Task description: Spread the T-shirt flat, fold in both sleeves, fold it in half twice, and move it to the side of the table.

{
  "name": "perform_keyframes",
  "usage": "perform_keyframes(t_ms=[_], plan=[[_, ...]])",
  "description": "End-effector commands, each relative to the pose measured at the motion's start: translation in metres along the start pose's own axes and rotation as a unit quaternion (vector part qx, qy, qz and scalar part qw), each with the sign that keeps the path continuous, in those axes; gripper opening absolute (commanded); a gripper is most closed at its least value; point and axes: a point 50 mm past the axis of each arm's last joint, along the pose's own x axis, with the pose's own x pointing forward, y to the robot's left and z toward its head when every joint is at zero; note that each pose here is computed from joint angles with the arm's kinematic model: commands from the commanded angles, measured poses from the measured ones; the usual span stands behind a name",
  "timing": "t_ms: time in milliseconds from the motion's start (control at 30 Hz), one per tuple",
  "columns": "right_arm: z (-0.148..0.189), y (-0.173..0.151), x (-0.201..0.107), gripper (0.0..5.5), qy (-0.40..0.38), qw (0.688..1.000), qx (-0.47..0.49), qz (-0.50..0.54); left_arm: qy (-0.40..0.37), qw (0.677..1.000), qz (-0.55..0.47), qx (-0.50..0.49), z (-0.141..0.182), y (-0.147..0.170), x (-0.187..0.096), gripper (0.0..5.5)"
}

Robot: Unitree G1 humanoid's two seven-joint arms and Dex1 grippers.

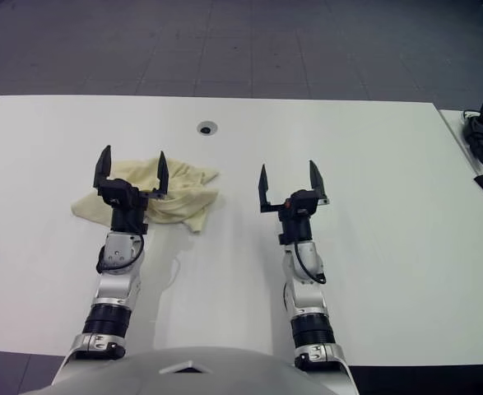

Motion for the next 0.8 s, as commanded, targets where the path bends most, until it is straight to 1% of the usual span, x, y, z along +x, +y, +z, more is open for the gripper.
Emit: perform_keyframes(t_ms=[33,167,233,267,300,400,433,533,600,733,767,800], plan=[[0.008,0.007,0.009,5.36,-0.013,0.999,0.026,0.043,0.0,1.0,-0.003,0.007,-0.001,0.0,0.005,5.4],[0.023,0.005,0.019,5.36,-0.04,0.995,0.053,0.071,0.001,1.0,0.014,0.012,-0.003,0.006,0.007,5.4],[0.027,0.008,0.024,5.36,-0.037,0.991,0.056,0.118,-0.001,1.0,0.02,0.015,-0.003,0.009,0.009,5.4],[0.029,0.013,0.026,5.36,-0.03,0.985,0.049,0.162,-0.003,1.0,0.025,0.014,-0.002,0.011,0.01,5.4],[0.03,0.019,0.028,5.36,-0.022,0.976,0.045,0.211,-0.008,0.999,0.032,0.011,0.001,0.014,0.011,5.4],[0.038,0.027,0.035,5.36,0.004,0.938,0.081,0.337,-0.029,0.998,0.047,0.021,0.01,0.026,0.016,5.4],[0.04,0.028,0.038,5.36,0.009,0.922,0.067,0.38,-0.028,0.998,0.052,0.023,0.011,0.031,0.017,5.4],[0.039,0.028,0.051,5.36,0.038,0.884,0.018,0.465,-0.024,0.998,0.061,0.024,0.014,0.039,0.018,5.4],[0.04,0.025,0.063,5.36,0.05,0.865,-0.018,0.499,-0.029,0.997,0.064,0.036,0.017,0.044,0.017,5.4],[0.051,0.017,0.081,5.36,0.049,0.846,-0.041,0.53,-0.013,0.997,0.072,0.04,0.01,0.046,0.011,5.4],[0.053,0.014,0.085,5.36,0.042,0.851,-0.049,0.521,-0.009,0.997,0.07,0.038,0.008,0.043,0.011,5.4],[0.056,0.009,0.09,5.36,0.034,0.868,-0.045,0.493,-0.007,0.997,0.066,0.032,0.007,0.039,0.01,5.4]])
